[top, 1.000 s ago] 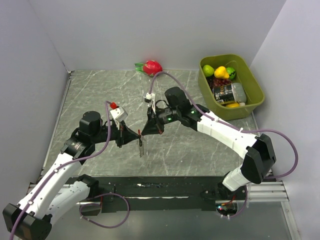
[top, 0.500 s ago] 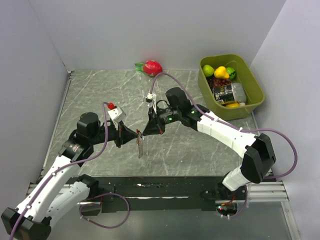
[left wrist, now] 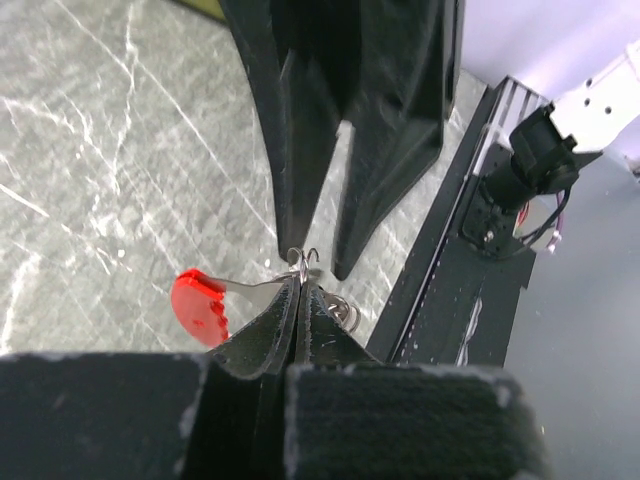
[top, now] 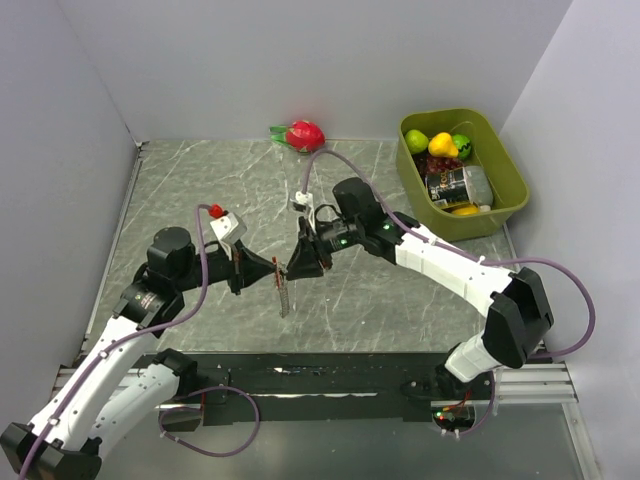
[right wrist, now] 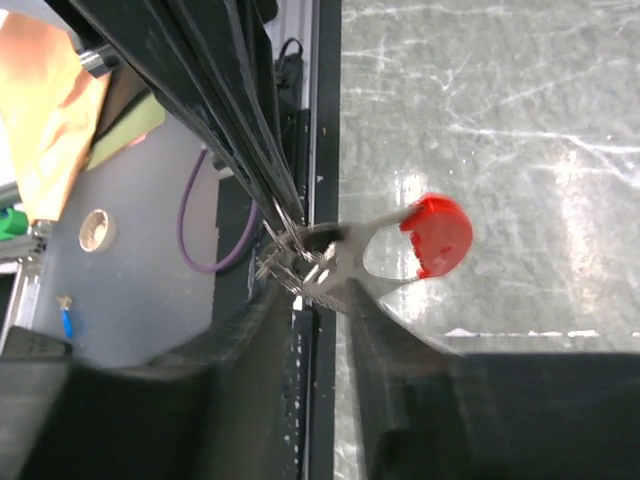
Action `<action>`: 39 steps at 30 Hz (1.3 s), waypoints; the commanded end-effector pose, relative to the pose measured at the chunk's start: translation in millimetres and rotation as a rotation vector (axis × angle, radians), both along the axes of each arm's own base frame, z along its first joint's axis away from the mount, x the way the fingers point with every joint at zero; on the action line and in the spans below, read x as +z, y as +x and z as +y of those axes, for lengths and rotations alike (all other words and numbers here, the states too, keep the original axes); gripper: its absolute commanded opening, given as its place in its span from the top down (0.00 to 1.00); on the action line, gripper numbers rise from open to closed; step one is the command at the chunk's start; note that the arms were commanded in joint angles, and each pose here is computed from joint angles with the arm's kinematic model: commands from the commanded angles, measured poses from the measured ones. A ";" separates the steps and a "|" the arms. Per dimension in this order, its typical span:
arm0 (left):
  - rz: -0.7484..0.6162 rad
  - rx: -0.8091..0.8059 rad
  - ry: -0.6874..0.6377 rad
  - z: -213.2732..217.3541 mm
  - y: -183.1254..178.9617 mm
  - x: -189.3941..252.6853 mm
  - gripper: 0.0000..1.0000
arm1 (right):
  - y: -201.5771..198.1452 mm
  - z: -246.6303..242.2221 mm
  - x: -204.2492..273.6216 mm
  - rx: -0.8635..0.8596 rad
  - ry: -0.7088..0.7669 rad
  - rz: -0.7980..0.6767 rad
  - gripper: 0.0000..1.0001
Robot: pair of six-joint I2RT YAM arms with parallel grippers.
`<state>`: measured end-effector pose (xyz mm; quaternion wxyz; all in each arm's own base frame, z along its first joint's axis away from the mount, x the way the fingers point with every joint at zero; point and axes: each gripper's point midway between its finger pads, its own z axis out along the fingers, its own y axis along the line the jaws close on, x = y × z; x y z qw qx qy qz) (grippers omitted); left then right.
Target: Put the keys on the keyring
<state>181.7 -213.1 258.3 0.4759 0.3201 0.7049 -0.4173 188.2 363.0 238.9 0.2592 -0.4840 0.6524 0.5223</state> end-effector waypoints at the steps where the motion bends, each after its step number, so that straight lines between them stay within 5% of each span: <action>1: -0.100 -0.006 -0.096 -4.0 -0.9 40.5 0.99 | -3.7 -12.8 23.2 -0.004 0.081 -0.122 0.47; 7: -0.103 -0.024 -0.158 -8.8 -3.4 49.5 0.99 | -5.1 -38.3 45.3 -0.057 0.177 -0.226 0.19; 13: -0.119 -0.084 -0.220 -20.6 -6.5 58.5 0.99 | -27.2 -57.6 80.6 -0.030 0.348 -0.303 0.06; 34: -0.148 -0.206 -0.255 -59.8 -22.5 75.6 0.99 | -20.2 -45.6 77.2 -0.022 0.373 -0.197 0.25; 39: -0.160 -0.213 -0.266 -59.5 -25.2 77.3 0.99 | -19.7 -45.4 68.7 -0.017 0.360 -0.169 0.37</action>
